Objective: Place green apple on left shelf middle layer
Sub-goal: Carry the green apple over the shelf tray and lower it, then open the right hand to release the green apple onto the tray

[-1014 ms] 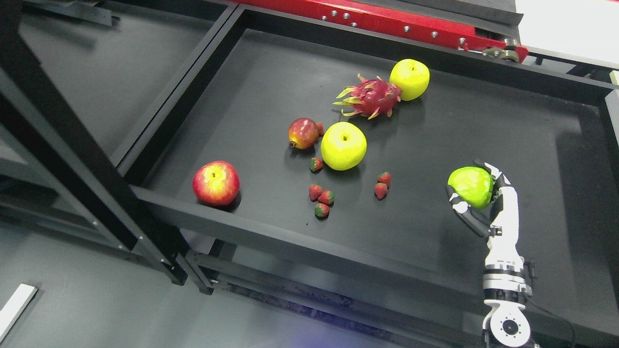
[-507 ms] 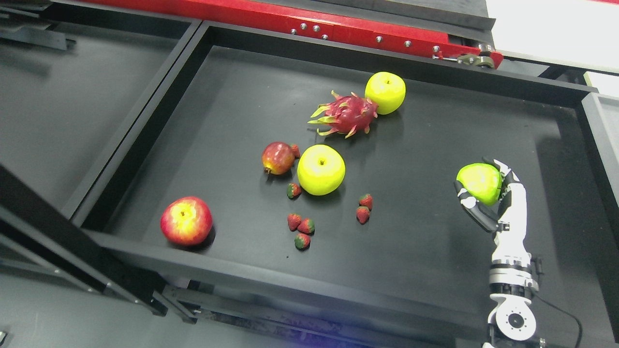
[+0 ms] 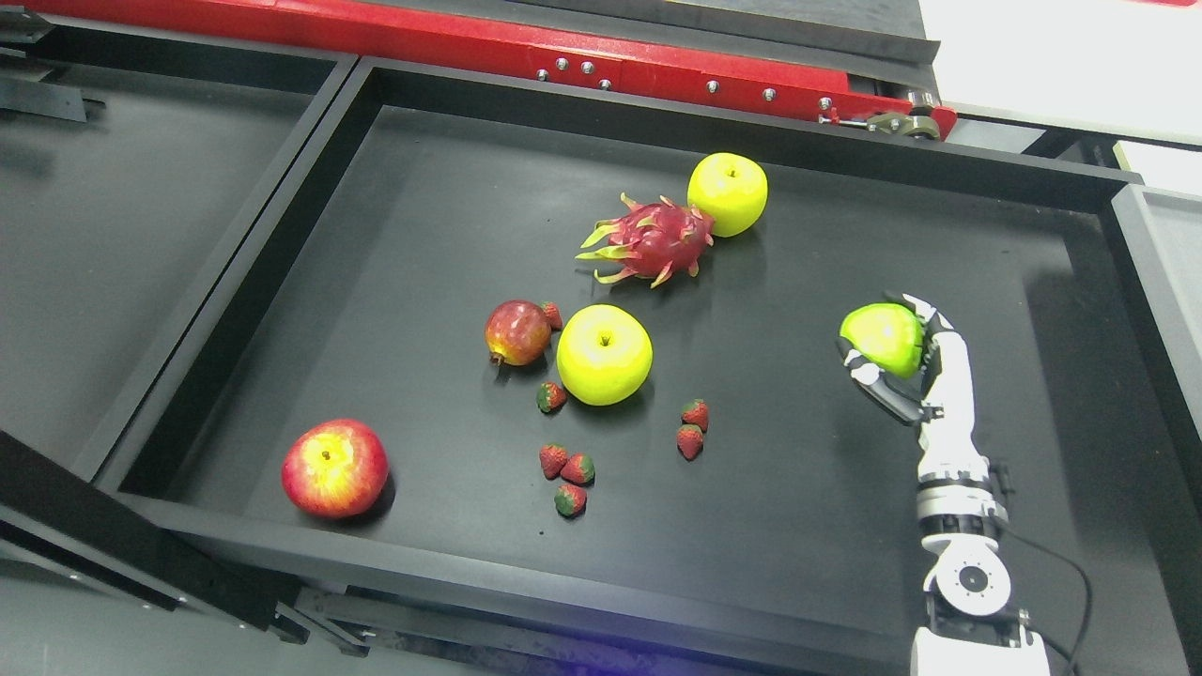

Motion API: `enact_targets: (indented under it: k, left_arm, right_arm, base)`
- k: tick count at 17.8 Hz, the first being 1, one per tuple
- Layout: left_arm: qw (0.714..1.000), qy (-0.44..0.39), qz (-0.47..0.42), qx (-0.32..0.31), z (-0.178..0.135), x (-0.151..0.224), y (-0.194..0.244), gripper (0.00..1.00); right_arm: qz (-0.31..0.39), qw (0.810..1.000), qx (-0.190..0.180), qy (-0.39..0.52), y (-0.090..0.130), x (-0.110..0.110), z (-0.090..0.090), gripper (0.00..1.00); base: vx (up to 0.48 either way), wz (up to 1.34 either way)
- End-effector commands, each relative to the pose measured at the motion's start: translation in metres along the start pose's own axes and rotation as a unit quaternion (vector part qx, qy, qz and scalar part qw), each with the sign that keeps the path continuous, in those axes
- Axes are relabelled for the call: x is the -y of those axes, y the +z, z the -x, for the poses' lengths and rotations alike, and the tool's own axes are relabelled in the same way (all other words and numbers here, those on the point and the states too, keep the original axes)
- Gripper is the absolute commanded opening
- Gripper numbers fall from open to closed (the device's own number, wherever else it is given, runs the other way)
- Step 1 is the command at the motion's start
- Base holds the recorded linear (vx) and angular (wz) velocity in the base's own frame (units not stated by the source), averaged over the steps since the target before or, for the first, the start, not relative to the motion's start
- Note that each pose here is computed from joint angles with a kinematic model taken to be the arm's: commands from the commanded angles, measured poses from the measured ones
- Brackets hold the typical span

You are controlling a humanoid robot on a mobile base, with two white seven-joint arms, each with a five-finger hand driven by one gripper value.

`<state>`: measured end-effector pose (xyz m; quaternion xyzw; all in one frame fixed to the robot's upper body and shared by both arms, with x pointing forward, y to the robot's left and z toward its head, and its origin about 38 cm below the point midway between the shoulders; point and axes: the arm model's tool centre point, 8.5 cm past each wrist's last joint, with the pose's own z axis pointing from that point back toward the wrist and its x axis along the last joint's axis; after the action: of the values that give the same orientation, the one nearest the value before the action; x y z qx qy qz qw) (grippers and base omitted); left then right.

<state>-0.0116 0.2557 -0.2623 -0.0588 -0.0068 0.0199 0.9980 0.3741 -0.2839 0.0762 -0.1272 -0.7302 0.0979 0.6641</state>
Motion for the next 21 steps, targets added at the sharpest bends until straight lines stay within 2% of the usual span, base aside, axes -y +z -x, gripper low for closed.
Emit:
enact_targets:
  k: [1,5,9,13,14,15,16,19,21]
  left_arm:
    - [1.000,-0.001,-0.009,0.000,0.000,-0.011,0.002,1.00]
    - [1.000,-0.001,-0.009,0.000,0.000,-0.011,0.002,1.00]
    - [1.000,-0.001,-0.009,0.000,0.000,-0.011,0.002,1.00]
    - [1.000,-0.001,-0.009,0.000,0.000,-0.011,0.002,1.00]
    - [1.000,-0.001,-0.009,0.000,0.000,-0.011,0.002,1.00]
    - [1.000,-0.001,-0.009,0.000,0.000,-0.011,0.002,1.00]
    - [1.000,-0.001,-0.009,0.000,0.000,-0.011,0.002,1.00]
    - [1.000,-0.001,-0.009,0.000,0.000,-0.011,0.002,1.00]
    - [1.000,-0.001,-0.009,0.000,0.000,-0.011,0.002,1.00]
  right_arm:
    - [-0.086,0.994,-0.064,0.034,-0.009,-0.046,0.038,0.00]
    - [-0.099,0.988,-0.111,0.049,-0.008,-0.053,0.061,0.00]
    - [-0.106,0.976,-0.186,0.048,-0.009,-0.057,0.088,0.00]
    - [-0.107,0.975,-0.191,0.049,-0.011,-0.058,0.090,0.02]
    - [-0.107,0.974,-0.191,0.050,-0.011,-0.057,0.090,0.10]
    - [-0.107,0.974,-0.191,0.050,-0.011,-0.057,0.090,0.31]
    - [-0.105,0.975,-0.192,0.049,-0.010,-0.056,0.090,0.99]
    - [-0.094,0.978,-0.185,0.040,-0.010,-0.049,0.088,1.00]
    - [-0.083,0.981,-0.169,0.039,-0.017,-0.042,0.077,1.00]
  base:
    - [0.018,0.00]
    - [-0.005,0.01]
    - [-0.018,0.01]
    - [-0.003,0.00]
    - [0.000,0.00]
    - [0.000,0.00]
    - [0.000,0.00]
    - [0.000,0.00]
    - [0.000,0.00]
